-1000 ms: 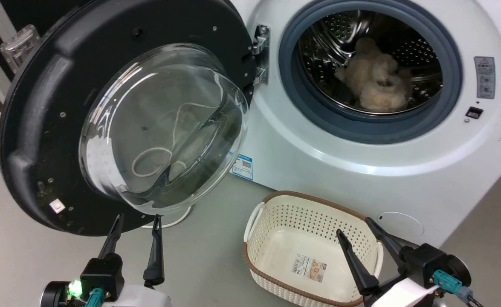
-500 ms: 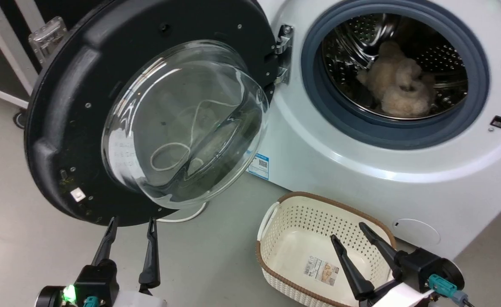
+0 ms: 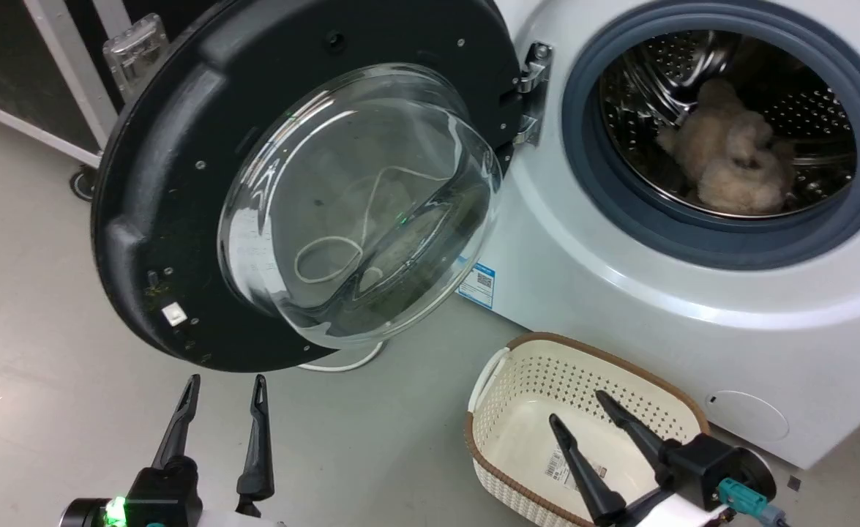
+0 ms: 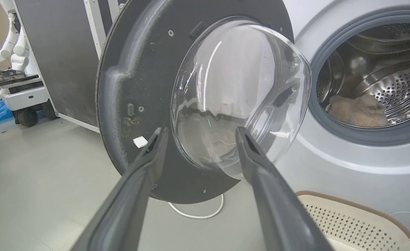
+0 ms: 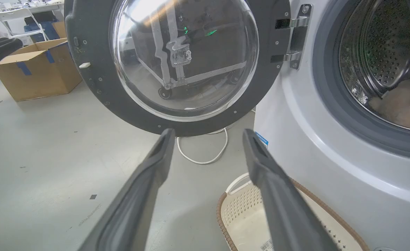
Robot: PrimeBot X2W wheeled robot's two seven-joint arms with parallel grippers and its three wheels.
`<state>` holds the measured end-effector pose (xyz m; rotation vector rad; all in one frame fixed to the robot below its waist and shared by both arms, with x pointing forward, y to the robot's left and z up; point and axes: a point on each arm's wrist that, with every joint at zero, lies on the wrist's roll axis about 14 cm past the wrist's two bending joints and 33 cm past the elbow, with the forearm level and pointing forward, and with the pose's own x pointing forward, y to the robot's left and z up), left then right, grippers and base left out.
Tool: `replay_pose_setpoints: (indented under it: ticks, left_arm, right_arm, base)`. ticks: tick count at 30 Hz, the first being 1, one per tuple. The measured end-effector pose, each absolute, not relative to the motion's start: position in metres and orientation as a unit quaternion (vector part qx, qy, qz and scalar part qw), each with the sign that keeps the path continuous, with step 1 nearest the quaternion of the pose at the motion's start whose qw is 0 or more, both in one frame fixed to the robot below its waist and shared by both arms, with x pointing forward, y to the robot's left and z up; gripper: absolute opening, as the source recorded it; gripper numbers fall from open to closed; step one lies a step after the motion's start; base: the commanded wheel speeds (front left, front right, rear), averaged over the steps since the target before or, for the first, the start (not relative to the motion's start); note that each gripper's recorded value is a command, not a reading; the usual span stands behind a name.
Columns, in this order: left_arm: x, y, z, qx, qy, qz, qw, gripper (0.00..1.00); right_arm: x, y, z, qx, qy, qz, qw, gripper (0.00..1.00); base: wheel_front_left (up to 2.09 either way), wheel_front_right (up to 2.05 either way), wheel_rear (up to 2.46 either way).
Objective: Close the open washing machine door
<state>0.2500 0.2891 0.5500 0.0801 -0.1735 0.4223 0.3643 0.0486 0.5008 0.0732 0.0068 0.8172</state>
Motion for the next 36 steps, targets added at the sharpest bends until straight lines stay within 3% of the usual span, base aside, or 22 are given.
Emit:
replay_pose_setpoints:
  ticks: [7, 8, 9, 10, 15, 22, 28, 36]
  left_arm:
    - [0.239, 0.295, 0.552, 0.040, -0.094, 0.226, 0.969, 1.00]
    - [0.238, 0.296, 0.552, 0.035, -0.094, 0.228, 0.969, 0.47]
    - [0.236, 0.296, 0.550, 0.030, -0.094, 0.227, 0.969, 0.10]
    - [0.235, 0.297, 0.550, 0.027, -0.095, 0.229, 0.968, 0.00]
    - [0.227, 0.303, 0.553, 0.021, -0.105, 0.237, 0.966, 0.00]
    - [0.207, 0.343, 0.599, -0.016, -0.197, 0.275, 0.941, 0.00]
    - [0.217, 0.390, 0.634, -0.073, -0.254, 0.272, 0.925, 0.00]
    - [0.268, 0.454, 0.645, -0.210, -0.202, 0.262, 0.920, 0.00]
  right_arm:
    - [0.357, 0.063, 0.499, 0.041, 0.005, 0.421, 0.906, 1.00]
    - [0.356, 0.064, 0.498, 0.041, 0.006, 0.423, 0.905, 1.00]
    - [0.356, 0.065, 0.498, 0.040, 0.005, 0.425, 0.904, 1.00]
    - [0.356, 0.066, 0.498, 0.040, 0.005, 0.426, 0.904, 1.00]
    - [0.354, 0.071, 0.499, 0.043, 0.002, 0.434, 0.900, 1.00]
    - [0.350, 0.073, 0.493, 0.045, 0.008, 0.439, 0.897, 1.00]
    - [0.355, 0.064, 0.484, 0.040, 0.015, 0.431, 0.901, 1.00]
    - [0.371, 0.038, 0.477, 0.036, 0.019, 0.402, 0.915, 1.00]
  base:
    - [0.00, 0.00, 0.00]
    - [0.00, 0.00, 0.00]
    - [0.00, 0.00, 0.00]
    - [0.00, 0.00, 0.00]
    - [0.00, 0.00, 0.00]
    - [0.00, 0.00, 0.00]
    - [0.00, 0.00, 0.00]
    - [0.00, 0.00, 0.00]
